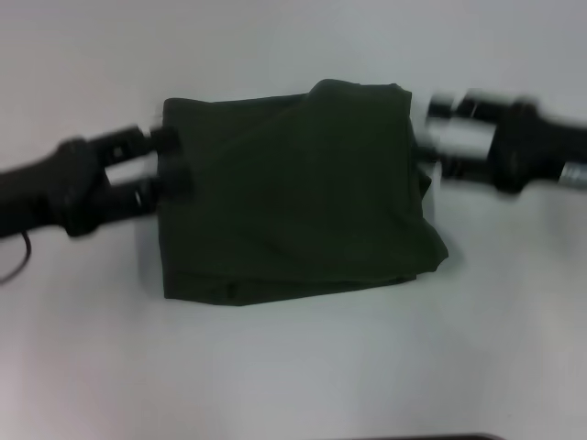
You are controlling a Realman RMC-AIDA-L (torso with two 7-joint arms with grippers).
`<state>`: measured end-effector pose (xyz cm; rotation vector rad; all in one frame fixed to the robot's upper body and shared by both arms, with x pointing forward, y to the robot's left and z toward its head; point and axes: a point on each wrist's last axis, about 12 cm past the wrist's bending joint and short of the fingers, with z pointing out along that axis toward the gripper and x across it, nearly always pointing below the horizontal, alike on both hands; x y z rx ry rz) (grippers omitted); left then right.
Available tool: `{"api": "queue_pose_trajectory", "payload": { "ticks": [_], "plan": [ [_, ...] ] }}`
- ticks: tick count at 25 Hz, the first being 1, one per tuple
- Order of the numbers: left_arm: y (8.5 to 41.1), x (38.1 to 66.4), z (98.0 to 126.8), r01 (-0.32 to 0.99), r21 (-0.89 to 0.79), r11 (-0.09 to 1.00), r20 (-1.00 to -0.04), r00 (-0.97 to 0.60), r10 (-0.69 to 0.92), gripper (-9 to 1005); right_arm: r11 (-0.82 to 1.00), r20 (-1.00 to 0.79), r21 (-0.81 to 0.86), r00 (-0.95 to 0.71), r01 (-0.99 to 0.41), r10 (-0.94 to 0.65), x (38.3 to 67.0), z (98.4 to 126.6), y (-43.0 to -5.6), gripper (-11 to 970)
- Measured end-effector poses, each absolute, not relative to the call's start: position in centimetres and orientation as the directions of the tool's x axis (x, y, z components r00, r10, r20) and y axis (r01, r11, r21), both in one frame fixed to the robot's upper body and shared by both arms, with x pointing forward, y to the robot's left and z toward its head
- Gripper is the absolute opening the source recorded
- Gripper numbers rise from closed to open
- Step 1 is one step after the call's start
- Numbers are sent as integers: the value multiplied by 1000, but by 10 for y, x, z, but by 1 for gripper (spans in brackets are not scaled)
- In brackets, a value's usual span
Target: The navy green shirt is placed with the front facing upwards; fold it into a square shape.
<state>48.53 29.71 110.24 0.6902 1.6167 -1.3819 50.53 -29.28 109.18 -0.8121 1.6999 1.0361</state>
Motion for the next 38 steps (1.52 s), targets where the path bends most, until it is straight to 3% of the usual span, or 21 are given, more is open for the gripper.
{"api": "queue_pose_trajectory", "payload": {
  "ticks": [3, 11, 23, 38],
  "plan": [
    [299, 470, 1088, 870, -432, 239, -901, -425, -83, 760, 342, -935, 284, -338, -896, -109, 491, 1079, -285, 733],
    [310, 432, 1058, 853, -398, 337, -915, -395, -79, 755, 251, -956, 266, -287, -931, -52, 456, 1055, -279, 732],
    [290, 404, 1030, 892, -357, 277, -931, -363, -31, 755, 212, -939, 319, -339, -924, -62, 437, 1036, -270, 731],
    [275, 408, 1024, 892, -360, 273, -929, -369, -19, 756, 226, -942, 308, -329, -924, -63, 437, 1034, -270, 733]
  ]
}}
